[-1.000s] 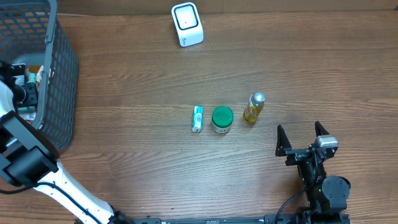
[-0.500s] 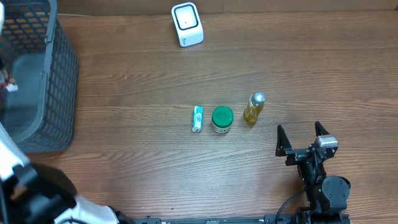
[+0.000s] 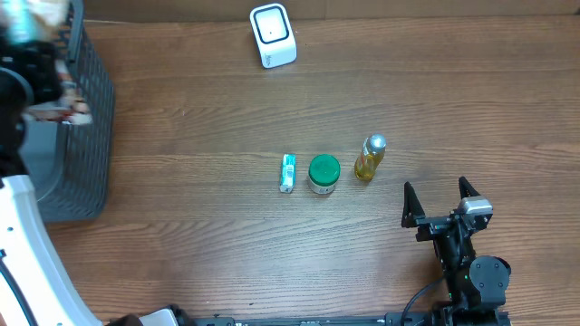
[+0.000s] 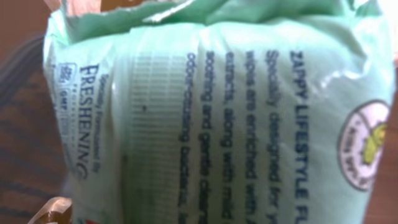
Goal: Scan the item barcode
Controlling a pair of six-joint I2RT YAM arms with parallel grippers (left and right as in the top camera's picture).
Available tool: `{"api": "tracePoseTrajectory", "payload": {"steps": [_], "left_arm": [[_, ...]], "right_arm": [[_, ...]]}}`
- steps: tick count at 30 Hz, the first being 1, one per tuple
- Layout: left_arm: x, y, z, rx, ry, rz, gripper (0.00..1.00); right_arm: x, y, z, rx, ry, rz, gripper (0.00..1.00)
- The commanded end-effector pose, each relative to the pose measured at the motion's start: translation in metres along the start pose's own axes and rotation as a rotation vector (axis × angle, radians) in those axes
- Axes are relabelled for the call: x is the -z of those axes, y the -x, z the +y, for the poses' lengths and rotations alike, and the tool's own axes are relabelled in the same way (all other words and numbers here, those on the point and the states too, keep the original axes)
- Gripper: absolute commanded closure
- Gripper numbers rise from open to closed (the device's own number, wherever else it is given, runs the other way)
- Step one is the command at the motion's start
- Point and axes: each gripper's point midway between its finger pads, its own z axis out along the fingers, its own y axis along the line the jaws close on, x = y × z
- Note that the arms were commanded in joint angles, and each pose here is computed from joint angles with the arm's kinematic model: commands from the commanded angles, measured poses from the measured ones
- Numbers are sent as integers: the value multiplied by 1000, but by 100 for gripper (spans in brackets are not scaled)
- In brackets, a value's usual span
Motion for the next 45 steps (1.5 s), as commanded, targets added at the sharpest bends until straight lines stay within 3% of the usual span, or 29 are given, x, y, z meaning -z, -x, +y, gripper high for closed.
{"api": "tracePoseTrajectory", "payload": {"steps": [1,10,16,19,25,40,45], "left_arm": [[8,-29,-49,38,-115,122,80],[-25,-129,-112,2,-232,447,82],[-57,-216,-134,62,-163,632,83],[-70,-257,-136,74,-72,672,84],[-86,-321,-151,-5,-28,676,83],[-116,-392,-152,-104,84,780,77],[-118,-385,-159,-119,53,772,50]], "right_arm": [[0,-3,-2,-2,-9,-1,0],[0,-3,-2,-2,-9,-1,0],[0,-3,-2,-2,-9,-1,0],[0,-3,-2,-2,-9,-1,0],[0,-3,-2,-2,-9,-1,0],[0,-3,-2,-2,-9,-1,0],[0,-3,-2,-2,-9,-1,0]]}}
